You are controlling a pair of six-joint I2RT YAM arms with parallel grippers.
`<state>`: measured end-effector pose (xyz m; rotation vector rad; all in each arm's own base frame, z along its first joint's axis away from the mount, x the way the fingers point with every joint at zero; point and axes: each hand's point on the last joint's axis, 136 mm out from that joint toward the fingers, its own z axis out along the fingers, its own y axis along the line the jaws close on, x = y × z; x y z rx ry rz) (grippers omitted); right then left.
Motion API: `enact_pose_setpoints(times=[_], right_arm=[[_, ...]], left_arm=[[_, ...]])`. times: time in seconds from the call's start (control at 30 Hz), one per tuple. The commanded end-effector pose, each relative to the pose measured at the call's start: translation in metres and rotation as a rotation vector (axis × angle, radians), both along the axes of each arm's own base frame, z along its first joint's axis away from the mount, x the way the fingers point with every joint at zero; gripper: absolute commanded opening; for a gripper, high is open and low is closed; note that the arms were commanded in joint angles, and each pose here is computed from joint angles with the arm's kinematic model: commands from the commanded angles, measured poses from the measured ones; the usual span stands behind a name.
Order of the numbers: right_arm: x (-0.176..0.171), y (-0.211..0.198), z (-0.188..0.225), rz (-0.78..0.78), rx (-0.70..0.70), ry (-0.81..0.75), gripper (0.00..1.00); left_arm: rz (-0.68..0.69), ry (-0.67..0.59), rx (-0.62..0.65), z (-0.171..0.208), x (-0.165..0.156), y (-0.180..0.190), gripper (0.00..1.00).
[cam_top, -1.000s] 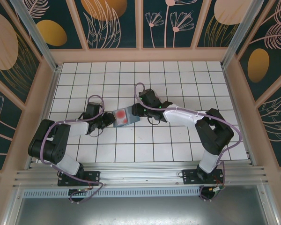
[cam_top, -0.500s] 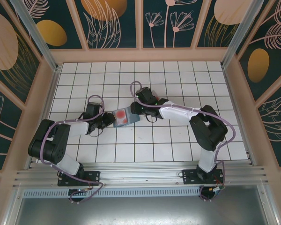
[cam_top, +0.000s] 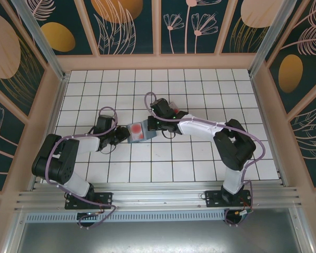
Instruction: Put the credit cards into the card holder
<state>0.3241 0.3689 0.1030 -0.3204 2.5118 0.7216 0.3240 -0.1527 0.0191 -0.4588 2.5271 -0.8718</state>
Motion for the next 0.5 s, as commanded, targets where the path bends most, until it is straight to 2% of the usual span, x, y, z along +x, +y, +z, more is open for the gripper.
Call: enact_pose_setpoints(times=[0.0,0.17,0.23,0.33,0.47], right_arm=[[-0.021,0.052,0.048,0.127,0.197,0.008,0.02],[-0.038,0.09,0.037,0.224,0.295,0.106,0.02],[-0.036,0.093,0.021,0.222,0.284,0.124,0.02],[-0.03,0.093,-0.002,0.211,0.251,0.151,0.02],[-0.024,0.087,-0.021,0.187,0.227,0.169,0.02]], left_arm=[[-0.019,0.09,0.013,-0.018,-0.018,-0.001,0.26],[-0.015,0.079,0.01,-0.012,-0.018,-0.001,0.26],[-0.007,0.071,0.011,-0.009,-0.017,0.001,0.27],[-0.005,0.072,0.028,-0.004,-0.02,0.004,0.35],[0.065,0.096,0.186,0.0,-0.025,0.033,0.39]])
